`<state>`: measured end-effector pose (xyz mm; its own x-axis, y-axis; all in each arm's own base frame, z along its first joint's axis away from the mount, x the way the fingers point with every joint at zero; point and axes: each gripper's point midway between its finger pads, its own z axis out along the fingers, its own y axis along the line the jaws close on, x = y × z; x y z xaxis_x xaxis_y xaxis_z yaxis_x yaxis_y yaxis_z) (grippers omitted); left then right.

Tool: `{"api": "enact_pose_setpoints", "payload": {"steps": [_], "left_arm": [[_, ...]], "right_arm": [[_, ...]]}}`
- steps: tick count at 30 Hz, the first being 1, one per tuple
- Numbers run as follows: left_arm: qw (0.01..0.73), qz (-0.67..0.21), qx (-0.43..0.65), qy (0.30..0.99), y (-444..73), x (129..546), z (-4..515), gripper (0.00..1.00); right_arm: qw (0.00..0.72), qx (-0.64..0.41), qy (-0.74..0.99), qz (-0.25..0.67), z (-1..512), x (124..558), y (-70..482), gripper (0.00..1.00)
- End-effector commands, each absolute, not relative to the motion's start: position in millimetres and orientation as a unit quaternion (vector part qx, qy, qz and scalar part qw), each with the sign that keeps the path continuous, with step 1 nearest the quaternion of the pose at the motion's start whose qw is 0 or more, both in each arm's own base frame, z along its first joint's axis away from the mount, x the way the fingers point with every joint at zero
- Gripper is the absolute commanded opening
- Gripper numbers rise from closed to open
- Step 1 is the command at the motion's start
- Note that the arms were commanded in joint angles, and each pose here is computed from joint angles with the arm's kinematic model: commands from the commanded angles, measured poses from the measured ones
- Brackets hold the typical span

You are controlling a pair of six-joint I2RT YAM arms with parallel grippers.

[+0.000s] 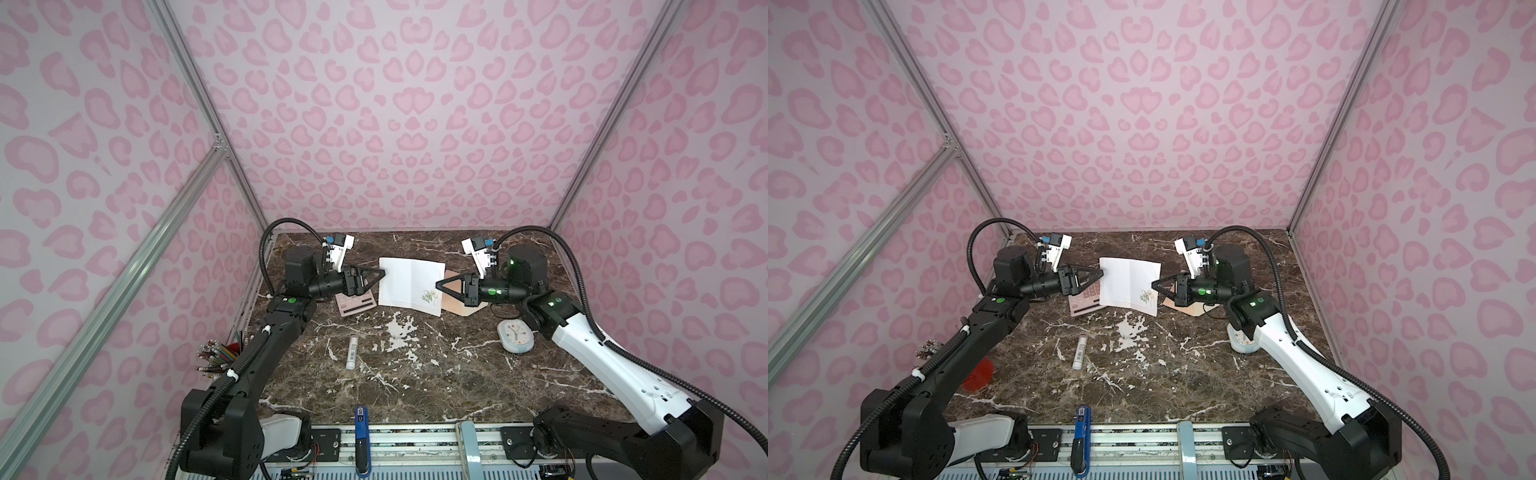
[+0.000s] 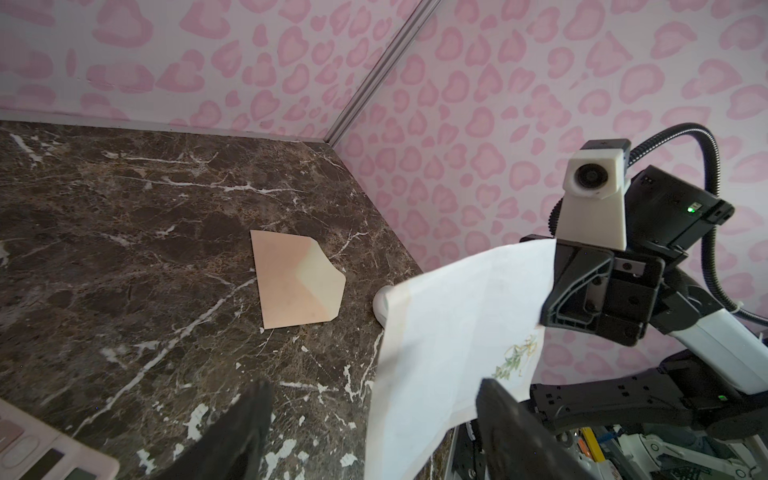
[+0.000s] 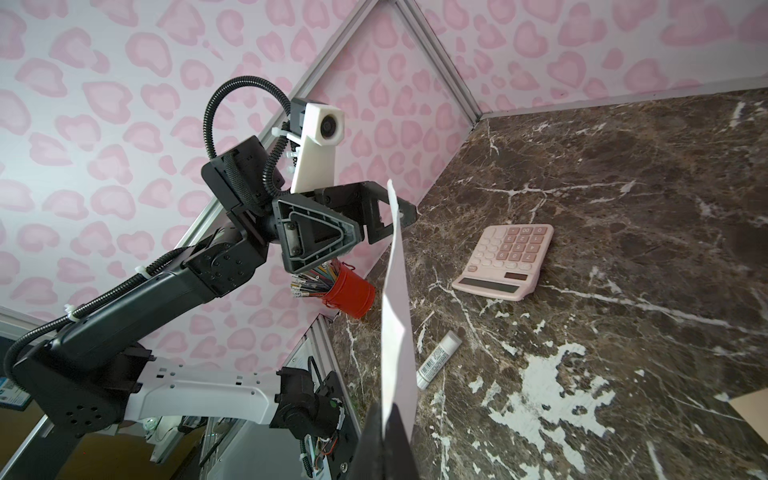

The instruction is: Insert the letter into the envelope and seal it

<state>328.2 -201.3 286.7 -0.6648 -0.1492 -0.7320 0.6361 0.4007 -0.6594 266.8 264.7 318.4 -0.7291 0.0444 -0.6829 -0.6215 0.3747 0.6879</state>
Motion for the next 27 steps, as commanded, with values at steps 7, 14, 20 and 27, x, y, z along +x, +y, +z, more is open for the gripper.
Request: {"api": "enact_pose_setpoints", "payload": {"steps": [7, 14, 20, 27], "left_arm": [[0.382, -0.575, 0.178, 0.702, -209.6, 328.9, 304.8, 0.75], [0.375, -0.584, 0.186, 0.696, -214.0, 325.2, 304.9, 0.68], [0.371, -0.584, 0.194, 0.695, -218.9, 320.9, 302.9, 0.6], [0.371, -0.581, 0.198, 0.696, -219.8, 318.8, 303.3, 0.41]], "right_arm": [[0.317, -0.191, 0.755, 0.541, 323.2, 267.0, 268.5, 0.0], [0.315, -0.188, 0.755, 0.543, 322.4, 268.0, 268.9, 0.0], [0.315, -0.186, 0.756, 0.542, 320.9, 268.7, 268.9, 0.0], [0.318, -0.187, 0.757, 0.539, 321.3, 268.3, 267.9, 0.0]]}}
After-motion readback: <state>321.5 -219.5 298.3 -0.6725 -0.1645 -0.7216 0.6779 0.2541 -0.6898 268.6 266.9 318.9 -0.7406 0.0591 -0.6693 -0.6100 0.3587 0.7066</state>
